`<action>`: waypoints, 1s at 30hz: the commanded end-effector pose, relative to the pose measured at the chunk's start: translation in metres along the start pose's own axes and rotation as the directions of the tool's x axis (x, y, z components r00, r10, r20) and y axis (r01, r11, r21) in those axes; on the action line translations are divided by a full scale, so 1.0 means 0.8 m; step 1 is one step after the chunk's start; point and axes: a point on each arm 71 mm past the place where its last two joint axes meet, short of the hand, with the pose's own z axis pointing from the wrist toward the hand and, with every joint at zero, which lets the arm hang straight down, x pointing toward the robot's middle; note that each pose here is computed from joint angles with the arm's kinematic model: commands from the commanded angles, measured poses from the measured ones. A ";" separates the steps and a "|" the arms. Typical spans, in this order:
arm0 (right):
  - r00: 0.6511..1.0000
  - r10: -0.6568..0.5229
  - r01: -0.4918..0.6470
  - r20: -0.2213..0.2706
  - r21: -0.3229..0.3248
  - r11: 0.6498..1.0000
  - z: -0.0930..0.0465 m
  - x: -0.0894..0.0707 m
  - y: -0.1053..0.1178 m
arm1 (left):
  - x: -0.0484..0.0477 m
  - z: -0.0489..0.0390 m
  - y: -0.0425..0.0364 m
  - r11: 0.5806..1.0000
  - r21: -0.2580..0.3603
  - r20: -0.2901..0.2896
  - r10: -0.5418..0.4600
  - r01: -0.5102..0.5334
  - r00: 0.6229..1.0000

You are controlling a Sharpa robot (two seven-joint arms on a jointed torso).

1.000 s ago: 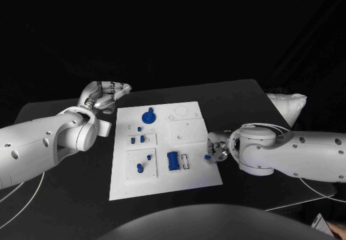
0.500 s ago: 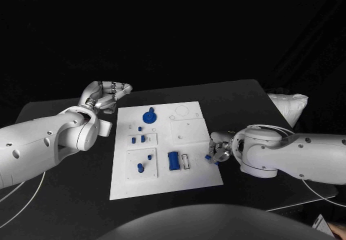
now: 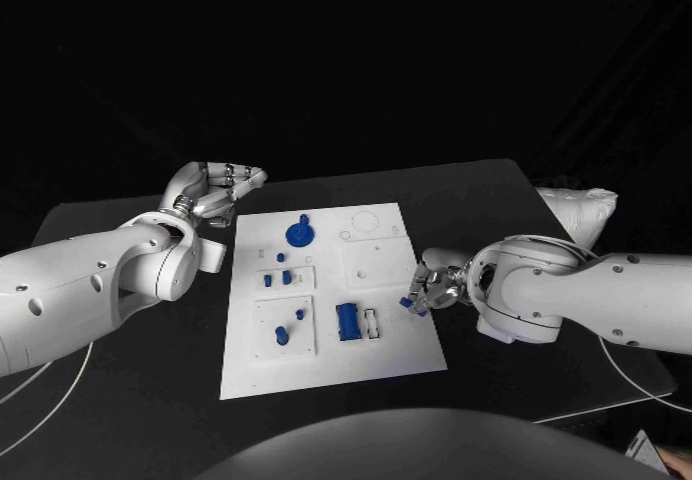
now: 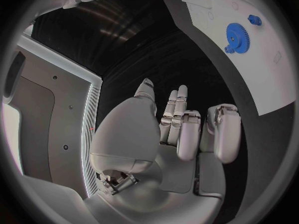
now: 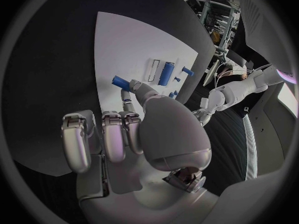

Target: Assemble the parts on the task board

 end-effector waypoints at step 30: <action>0.812 0.511 -0.494 -0.282 0.135 0.859 0.024 0.022 0.006 | 0.005 0.001 -0.0019 1.000 0.005 -0.024 -0.008 0.008 1.000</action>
